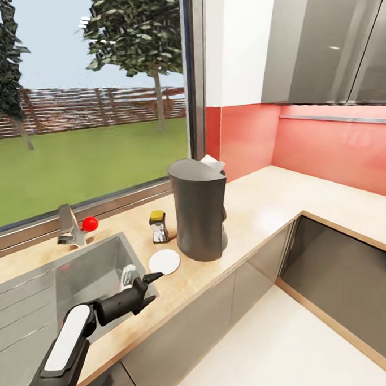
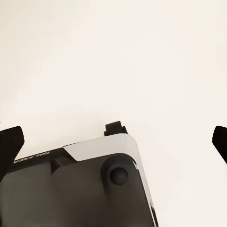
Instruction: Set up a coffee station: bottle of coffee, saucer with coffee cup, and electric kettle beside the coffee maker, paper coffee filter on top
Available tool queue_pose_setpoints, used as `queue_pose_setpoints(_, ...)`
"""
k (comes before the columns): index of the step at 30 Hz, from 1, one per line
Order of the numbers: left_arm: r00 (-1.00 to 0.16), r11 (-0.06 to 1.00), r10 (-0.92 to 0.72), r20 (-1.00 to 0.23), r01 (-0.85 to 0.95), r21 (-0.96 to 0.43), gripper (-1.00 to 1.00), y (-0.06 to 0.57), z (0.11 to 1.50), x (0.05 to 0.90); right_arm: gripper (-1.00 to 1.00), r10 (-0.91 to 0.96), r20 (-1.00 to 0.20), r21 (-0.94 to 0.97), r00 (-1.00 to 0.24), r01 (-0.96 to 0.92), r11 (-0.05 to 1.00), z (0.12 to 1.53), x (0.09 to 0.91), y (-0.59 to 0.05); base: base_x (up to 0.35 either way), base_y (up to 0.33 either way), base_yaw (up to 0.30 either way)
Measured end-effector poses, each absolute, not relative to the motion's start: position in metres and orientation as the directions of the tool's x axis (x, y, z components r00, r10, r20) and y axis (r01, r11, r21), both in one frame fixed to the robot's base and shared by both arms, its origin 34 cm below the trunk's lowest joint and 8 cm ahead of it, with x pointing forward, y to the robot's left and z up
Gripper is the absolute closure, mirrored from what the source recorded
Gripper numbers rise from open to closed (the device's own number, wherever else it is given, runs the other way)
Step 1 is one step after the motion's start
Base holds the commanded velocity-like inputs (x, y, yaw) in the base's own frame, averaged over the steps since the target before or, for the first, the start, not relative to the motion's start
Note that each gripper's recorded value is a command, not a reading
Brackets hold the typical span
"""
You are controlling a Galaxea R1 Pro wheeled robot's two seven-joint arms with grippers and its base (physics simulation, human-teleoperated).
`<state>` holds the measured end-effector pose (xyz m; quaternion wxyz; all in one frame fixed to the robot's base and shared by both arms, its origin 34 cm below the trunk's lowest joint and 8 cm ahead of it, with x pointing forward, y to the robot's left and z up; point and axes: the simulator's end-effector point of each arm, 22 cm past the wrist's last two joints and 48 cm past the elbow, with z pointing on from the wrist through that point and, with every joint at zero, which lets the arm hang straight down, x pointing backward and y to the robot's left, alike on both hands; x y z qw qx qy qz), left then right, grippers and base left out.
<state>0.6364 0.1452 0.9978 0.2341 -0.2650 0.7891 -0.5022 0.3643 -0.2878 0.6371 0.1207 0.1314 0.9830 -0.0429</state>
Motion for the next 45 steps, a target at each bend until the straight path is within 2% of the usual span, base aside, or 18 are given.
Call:
queue_pose_setpoints(10, -0.773, 0.292, -0.622, -0.123, -0.083, -0.953, -1.0, 0.147, 1.021, 0.631, -1.0, 0.248, -0.249, -0.053, -0.936, 0.269, 0.962, 0.637, 0.365, -0.288, 0.0, 0.0, 0.265)
queue_pose_setpoints(20, -0.857, 0.323, -0.504, -0.11, -0.068, -0.944, -1.0, 0.099, 1.002, 0.599, -1.0, 0.248, -0.248, -0.053, -0.936, 0.269, 0.962, 0.637, 0.364, -0.288, -0.019, -0.008, 0.275)
queue_pose_setpoints(28, -0.894, 0.341, -0.436, -0.105, -0.056, -0.938, -1.0, 0.074, 0.994, 0.581, -1.0, 0.248, -0.247, -0.053, -0.937, 0.269, 0.962, 0.637, 0.364, -0.288, -0.24, -0.13, 0.275)
queue_pose_setpoints(39, -0.897, 0.342, -0.43, -0.106, -0.053, -0.938, -1.0, 0.072, 0.994, 0.579, -1.0, 0.248, -0.247, -0.052, -0.937, 0.268, 0.962, 0.637, 0.364, -0.286, -0.275, -0.146, 0.275)
queue_pose_setpoints(45, -0.898, 0.343, -0.428, -0.106, -0.053, -0.938, -1.0, 0.071, 0.994, 0.578, -1.0, 0.248, -0.247, -0.051, -0.937, 0.268, 0.962, 0.637, 0.364, -0.286, -0.093, -0.037, 0.275)
